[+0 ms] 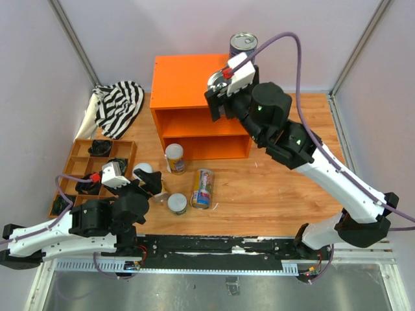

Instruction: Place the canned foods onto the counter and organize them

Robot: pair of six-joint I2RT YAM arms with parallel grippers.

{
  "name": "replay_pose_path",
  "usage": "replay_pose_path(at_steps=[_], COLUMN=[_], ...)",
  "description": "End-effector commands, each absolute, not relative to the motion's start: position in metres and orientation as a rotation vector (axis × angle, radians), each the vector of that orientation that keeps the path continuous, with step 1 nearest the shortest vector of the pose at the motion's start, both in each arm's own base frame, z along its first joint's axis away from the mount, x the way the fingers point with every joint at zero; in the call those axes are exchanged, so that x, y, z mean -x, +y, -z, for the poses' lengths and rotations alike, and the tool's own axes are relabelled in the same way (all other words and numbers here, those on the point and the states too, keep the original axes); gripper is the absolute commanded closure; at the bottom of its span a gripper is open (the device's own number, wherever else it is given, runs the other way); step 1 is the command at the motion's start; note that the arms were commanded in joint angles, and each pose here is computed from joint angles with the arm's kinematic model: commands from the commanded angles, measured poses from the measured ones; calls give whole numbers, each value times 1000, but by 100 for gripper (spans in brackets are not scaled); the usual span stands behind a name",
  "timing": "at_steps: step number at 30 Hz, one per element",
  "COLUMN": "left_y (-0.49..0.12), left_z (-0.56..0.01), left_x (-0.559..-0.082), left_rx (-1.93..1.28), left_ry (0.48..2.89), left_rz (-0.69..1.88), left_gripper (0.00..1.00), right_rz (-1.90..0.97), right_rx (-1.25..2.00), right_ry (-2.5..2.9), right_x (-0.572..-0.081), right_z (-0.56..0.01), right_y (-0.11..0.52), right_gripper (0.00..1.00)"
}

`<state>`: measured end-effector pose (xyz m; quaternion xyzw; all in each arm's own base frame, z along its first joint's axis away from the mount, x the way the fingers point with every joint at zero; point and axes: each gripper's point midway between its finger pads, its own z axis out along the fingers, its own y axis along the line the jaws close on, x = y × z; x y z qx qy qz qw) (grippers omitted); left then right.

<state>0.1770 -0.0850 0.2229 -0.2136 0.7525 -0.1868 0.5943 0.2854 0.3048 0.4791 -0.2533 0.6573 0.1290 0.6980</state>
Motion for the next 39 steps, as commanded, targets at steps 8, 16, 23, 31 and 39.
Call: replay_pose_path(at_steps=[8, 16, 23, 31, 39], left_y=[-97, -103, -109, -117, -119], left_z=[-242, -246, -245, -240, -233], left_x=[-181, -181, -182, -183, -182], left_rx=[458, 419, 356, 299, 280], left_ry=[1724, 1734, 1751, 1772, 1784], left_rz=[440, 430, 403, 357, 349], left_gripper=[1, 1, 0, 1, 1], right_rz=[-316, -278, -256, -283, -307], right_rx=[304, 238, 176, 135, 139], right_ry=[1411, 1488, 1546, 1595, 1641], right_x=[-347, -387, -407, -416, -418], right_z=[-546, -538, -532, -517, -499], right_y=[243, 227, 212, 204, 210], right_gripper=[99, 99, 99, 99, 59])
